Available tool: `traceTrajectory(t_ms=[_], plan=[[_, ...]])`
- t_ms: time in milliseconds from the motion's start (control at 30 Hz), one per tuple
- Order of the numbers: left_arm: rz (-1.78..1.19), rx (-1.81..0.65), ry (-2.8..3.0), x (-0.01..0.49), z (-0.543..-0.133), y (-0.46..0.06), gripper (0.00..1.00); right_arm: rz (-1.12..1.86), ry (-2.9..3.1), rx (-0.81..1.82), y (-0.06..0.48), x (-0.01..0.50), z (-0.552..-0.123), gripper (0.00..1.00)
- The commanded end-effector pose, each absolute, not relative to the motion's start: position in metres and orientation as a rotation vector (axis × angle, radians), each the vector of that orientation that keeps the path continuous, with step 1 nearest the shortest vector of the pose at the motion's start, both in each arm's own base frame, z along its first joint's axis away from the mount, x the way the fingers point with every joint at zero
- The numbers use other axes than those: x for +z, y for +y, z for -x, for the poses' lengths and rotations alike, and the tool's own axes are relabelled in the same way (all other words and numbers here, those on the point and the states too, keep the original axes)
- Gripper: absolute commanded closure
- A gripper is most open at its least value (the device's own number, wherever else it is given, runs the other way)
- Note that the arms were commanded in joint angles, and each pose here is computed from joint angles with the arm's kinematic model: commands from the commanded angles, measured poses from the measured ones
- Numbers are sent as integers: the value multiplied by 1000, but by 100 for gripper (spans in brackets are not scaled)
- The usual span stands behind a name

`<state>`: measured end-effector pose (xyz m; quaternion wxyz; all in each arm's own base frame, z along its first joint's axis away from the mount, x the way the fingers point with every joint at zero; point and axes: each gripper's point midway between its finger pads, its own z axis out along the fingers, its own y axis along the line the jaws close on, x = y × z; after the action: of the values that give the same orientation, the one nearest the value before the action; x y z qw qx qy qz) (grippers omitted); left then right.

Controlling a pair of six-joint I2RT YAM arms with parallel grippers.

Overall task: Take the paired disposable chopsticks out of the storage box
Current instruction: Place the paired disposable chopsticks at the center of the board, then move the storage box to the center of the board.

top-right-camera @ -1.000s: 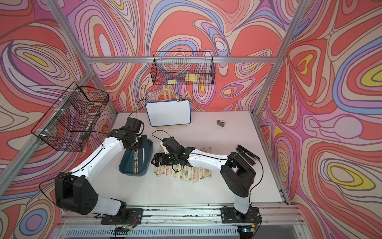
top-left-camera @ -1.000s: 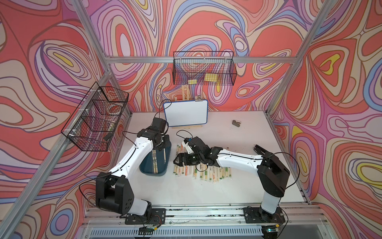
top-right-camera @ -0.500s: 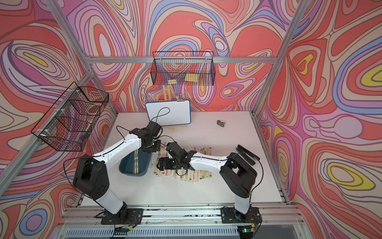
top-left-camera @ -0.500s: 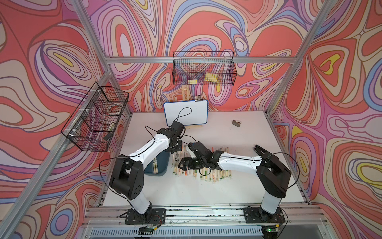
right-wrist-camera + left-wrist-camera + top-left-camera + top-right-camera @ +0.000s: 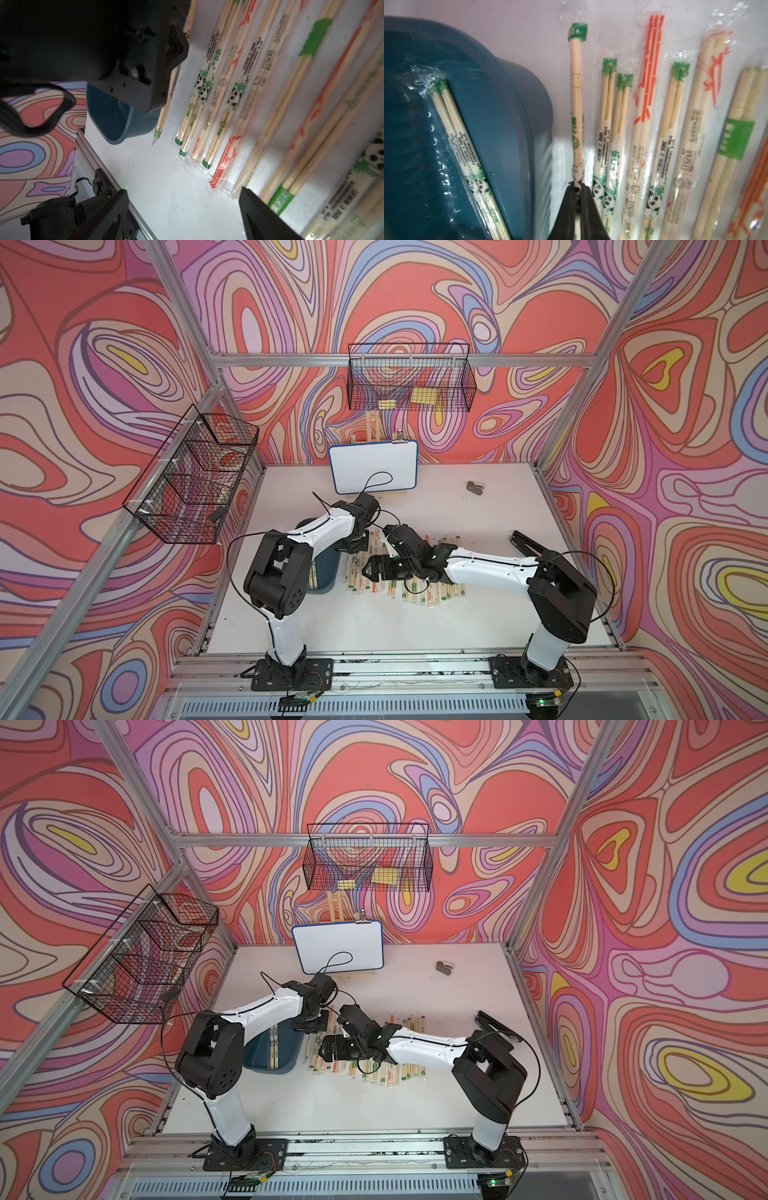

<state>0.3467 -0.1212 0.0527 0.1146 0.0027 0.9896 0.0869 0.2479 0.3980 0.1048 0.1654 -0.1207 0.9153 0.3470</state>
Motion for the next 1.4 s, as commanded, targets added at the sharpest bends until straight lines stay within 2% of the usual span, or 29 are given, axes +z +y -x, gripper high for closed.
traceTrajectory(t_ms=[0,233,500,600,1367], plan=[[-10,289,2898,49,-349,-121,100,345,2577,993,397,113,-248,11],[-18,318,2917,38,-347,-118,97,349,2577,996,398,113,-248,11],[-18,291,2931,31,-343,-121,74,348,2577,996,398,113,-248,11],[-18,286,2934,30,-342,-120,70,351,2575,996,398,114,-248,11],[148,303,2928,33,-321,-71,71,363,2568,1023,406,116,-250,11]])
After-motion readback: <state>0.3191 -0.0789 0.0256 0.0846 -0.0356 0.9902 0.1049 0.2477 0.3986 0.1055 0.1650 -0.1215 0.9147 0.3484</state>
